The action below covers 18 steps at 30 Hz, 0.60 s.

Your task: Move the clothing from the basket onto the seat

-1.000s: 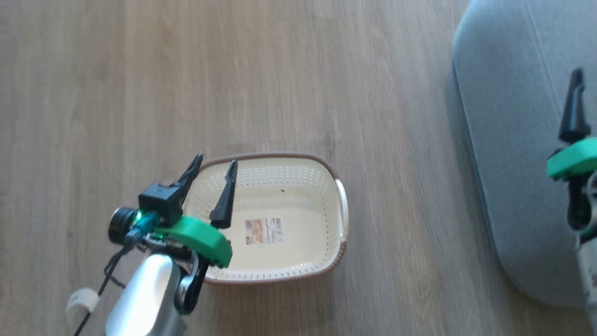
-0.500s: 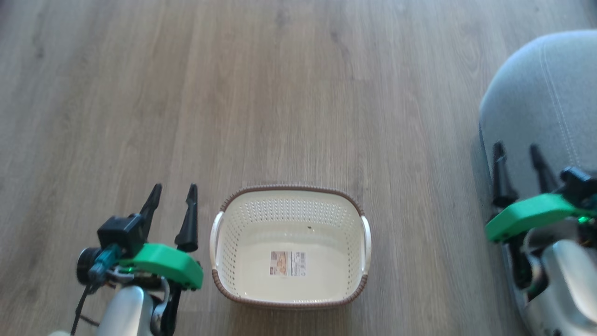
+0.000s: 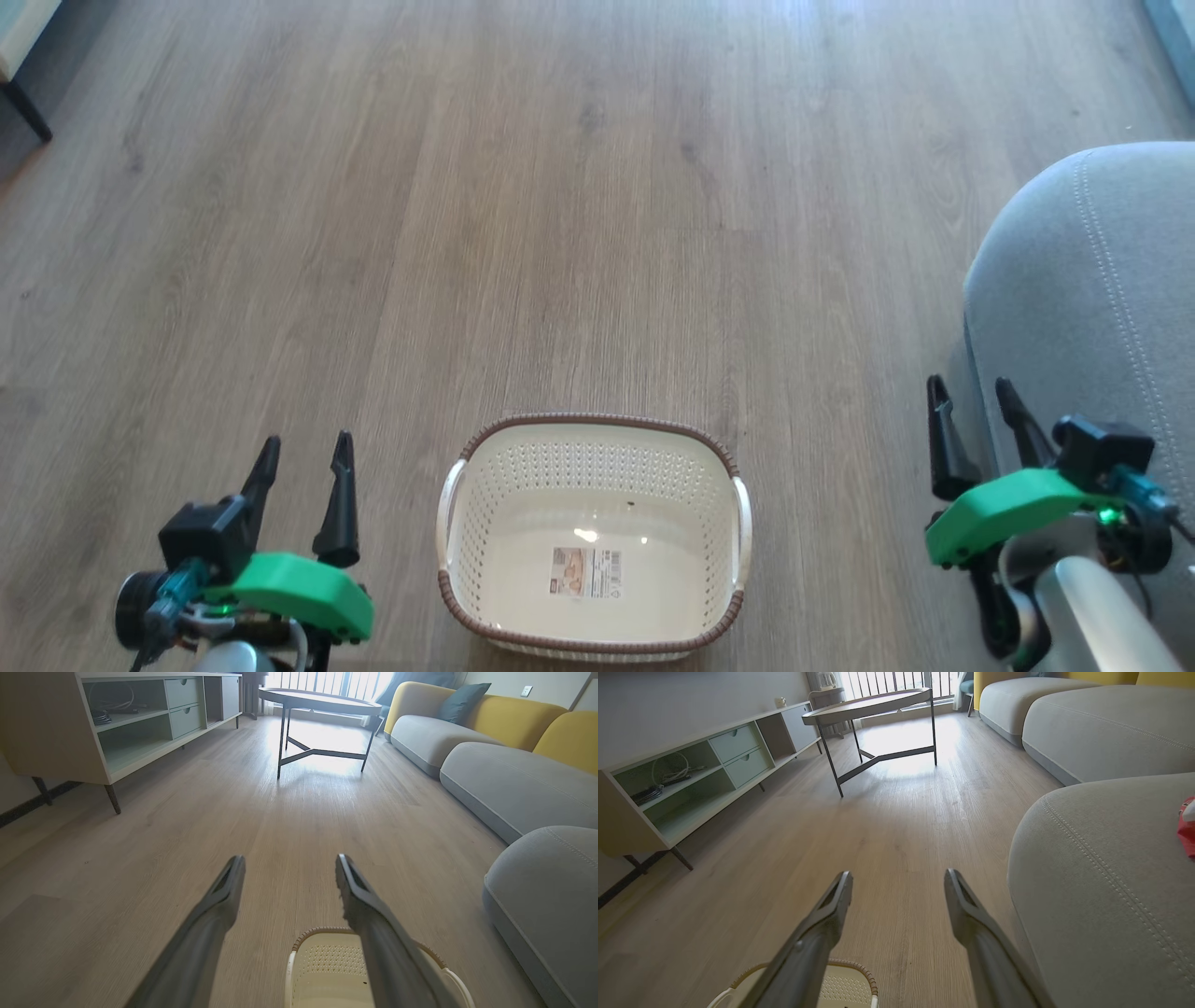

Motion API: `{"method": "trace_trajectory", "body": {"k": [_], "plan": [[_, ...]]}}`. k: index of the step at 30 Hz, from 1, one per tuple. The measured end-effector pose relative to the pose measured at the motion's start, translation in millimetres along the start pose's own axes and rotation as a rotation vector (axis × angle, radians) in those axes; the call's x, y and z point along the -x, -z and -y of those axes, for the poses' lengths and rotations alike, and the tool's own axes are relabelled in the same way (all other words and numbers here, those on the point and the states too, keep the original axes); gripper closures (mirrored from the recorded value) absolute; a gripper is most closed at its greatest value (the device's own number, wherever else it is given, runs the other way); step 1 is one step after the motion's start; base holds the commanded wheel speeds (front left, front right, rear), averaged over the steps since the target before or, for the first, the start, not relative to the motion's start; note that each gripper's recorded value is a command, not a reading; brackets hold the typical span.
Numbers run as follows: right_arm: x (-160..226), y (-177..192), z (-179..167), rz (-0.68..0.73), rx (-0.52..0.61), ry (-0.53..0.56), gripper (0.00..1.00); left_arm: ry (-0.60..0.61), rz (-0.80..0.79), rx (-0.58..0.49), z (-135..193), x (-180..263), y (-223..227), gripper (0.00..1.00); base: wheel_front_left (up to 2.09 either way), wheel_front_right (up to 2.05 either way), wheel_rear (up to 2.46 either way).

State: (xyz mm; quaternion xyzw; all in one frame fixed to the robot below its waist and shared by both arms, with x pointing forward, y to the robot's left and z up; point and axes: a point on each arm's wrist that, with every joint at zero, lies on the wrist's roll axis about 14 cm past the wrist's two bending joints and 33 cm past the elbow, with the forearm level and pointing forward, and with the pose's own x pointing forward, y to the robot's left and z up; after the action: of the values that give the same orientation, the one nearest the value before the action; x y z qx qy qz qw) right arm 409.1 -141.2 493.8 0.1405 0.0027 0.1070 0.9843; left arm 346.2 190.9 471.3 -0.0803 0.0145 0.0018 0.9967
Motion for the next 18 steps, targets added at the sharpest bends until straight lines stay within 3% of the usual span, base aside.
{"method": "trace_trajectory", "body": {"k": [18], "plan": [[34.7, 4.7, 12.3, 0.011, 0.006, 0.083, 0.00, 0.056, 0.006, 0.000, 17.9, -1.8, -1.0, 0.00, 0.00, 0.00, 0.00]]}}
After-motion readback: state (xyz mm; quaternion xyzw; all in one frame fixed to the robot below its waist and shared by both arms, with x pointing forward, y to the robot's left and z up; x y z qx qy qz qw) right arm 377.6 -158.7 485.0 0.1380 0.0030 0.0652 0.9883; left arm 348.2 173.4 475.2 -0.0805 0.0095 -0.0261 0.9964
